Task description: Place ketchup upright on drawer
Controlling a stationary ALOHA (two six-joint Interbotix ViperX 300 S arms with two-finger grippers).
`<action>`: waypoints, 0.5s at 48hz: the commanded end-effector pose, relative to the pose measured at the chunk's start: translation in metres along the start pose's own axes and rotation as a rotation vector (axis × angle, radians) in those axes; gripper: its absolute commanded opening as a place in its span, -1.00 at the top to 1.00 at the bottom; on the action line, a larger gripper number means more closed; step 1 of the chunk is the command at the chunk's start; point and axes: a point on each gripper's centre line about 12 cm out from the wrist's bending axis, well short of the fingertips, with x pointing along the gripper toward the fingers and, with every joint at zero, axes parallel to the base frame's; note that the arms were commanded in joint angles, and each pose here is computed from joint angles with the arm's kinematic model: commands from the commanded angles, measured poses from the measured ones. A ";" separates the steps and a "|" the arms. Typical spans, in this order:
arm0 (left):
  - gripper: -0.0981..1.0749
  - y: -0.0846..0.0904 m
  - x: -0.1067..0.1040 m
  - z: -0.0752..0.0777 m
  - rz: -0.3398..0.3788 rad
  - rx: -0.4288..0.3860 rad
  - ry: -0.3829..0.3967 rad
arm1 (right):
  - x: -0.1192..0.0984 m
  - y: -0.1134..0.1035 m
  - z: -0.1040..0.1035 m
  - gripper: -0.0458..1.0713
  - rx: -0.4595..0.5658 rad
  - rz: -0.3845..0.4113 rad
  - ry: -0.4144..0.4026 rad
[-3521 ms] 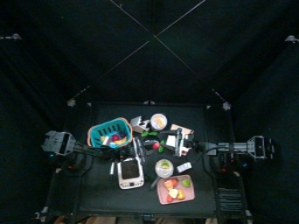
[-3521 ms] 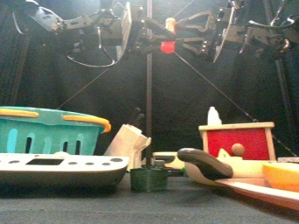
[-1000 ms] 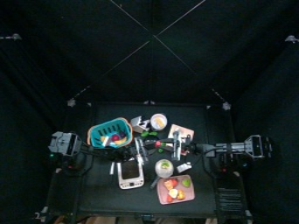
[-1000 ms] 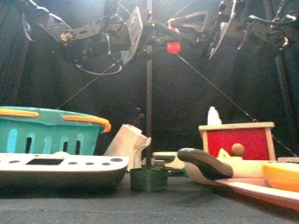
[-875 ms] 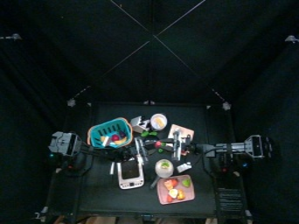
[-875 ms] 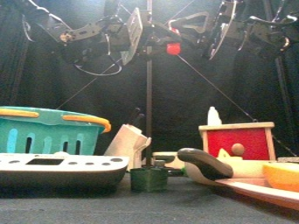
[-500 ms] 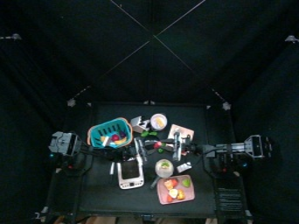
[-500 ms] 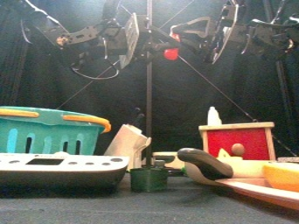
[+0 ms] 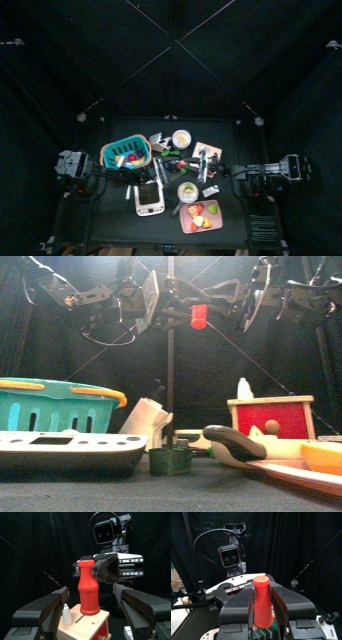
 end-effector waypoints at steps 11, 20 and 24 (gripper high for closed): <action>-0.93 0.014 -0.009 0.016 0.052 -0.030 -0.015 | -0.011 -0.002 0.003 -0.12 0.005 -0.012 0.012; -0.93 0.027 -0.024 0.021 0.112 -0.064 0.016 | -0.031 -0.013 -0.005 -0.12 0.044 -0.086 0.100; -0.93 0.035 -0.031 0.023 0.141 -0.086 0.043 | -0.042 -0.017 -0.008 -0.12 0.057 -0.116 0.126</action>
